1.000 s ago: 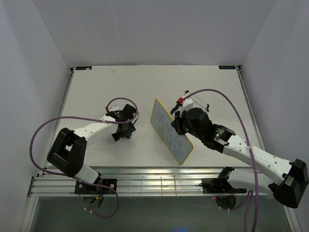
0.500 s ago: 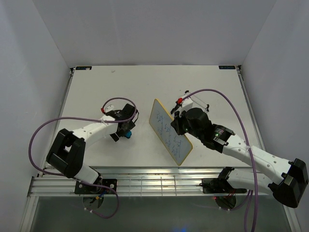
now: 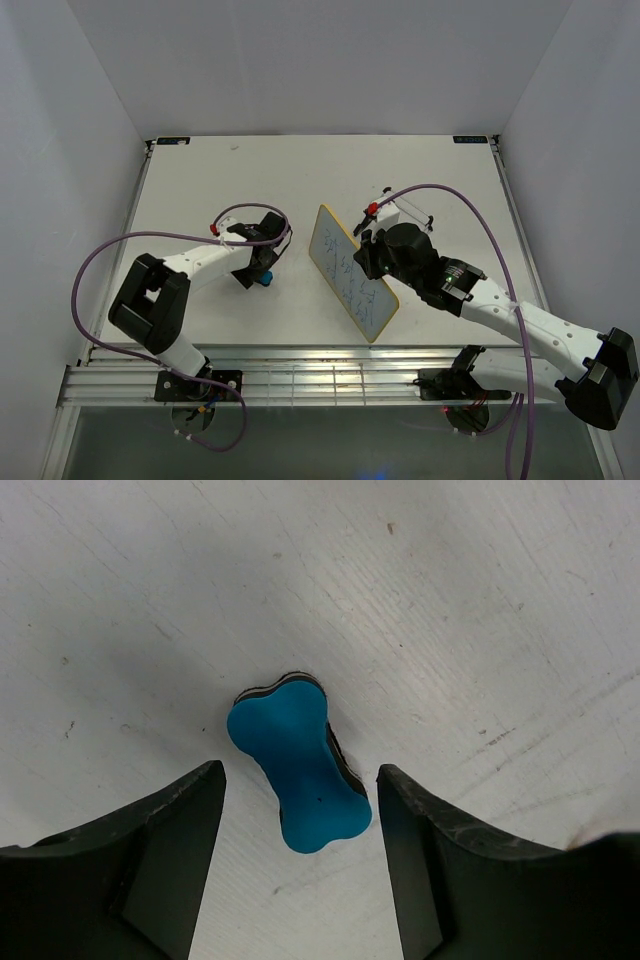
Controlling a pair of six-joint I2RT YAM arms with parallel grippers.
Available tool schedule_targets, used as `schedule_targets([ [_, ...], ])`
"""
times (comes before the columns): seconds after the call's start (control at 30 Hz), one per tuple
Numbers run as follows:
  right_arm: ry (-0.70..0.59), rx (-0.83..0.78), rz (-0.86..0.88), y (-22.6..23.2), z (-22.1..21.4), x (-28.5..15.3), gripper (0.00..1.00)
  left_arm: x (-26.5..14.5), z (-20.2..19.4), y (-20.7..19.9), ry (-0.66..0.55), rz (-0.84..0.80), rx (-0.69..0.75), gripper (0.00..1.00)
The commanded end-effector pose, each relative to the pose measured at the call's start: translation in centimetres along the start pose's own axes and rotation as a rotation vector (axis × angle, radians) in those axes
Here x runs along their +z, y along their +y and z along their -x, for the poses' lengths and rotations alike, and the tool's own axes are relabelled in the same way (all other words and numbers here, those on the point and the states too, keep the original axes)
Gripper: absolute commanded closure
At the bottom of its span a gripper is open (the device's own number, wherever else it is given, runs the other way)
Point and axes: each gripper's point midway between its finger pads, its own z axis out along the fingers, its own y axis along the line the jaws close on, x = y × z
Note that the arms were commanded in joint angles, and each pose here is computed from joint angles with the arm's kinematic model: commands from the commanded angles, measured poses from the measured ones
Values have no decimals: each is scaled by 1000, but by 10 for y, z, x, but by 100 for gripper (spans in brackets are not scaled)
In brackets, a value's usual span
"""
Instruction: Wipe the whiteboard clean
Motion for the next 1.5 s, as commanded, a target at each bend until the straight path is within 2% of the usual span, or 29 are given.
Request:
schedule_targets([
  [0.0,28,-37,-11,-5,-10,-1,92,-3,5,-6,-20,-17,-64,30],
  [0.07,31,-38,-10,-5,-11,-1,92,-1,5,-7,-20,-21,-64,35],
  [0.3,34,-39,-12,-6,-12,-2,92,5,-2,-4,-9,-5,-57,36],
  [0.33,34,-40,-11,-6,-12,-2,92,6,-3,-2,-9,-2,-57,39],
  [0.63,43,-45,-14,-6,-14,0,92,12,-9,1,3,9,-46,41],
  [0.77,39,-51,-16,-7,-12,0,92,11,-8,0,0,1,-49,52],
  [0.83,43,-52,-21,-8,-13,1,92,10,-7,0,-1,-5,-47,53],
  [0.9,47,-54,-20,-7,-14,2,92,8,-6,-2,-2,-14,-45,65],
  [0.93,46,-52,-18,-7,-14,2,92,5,-4,-3,-4,-26,-50,66],
  [1.0,52,-53,-15,-7,-16,2,92,2,-1,-3,-11,-38,-46,77],
  [1.1,52,-46,-9,-5,-16,1,92,-9,7,-10,-22,-93,-12,100],
  [1.23,46,-30,11,-2,-15,-2,92,-42,15,-42,-69,-297,119,100],
  [1.3,39,-19,13,-2,-14,-6,92,-79,23,-73,-119,-530,202,100],
  [1.33,36,-7,12,-2,-14,-8,92,-87,13,-75,-127,-597,235,100],
  [1.37,26,-1,15,-2,-12,-11,92,-113,20,-80,-169,-721,229,100],
  [1.4,19,10,11,-3,-11,-13,92,-153,23,-104,-243,-952,263,100],
  [1.43,25,18,5,-5,-16,-13,92,-175,23,-108,-287,-1080,260,100],
  [1.47,15,29,3,-6,-15,-15,92,-165,3,-95,-275,-1135,296,100],
])
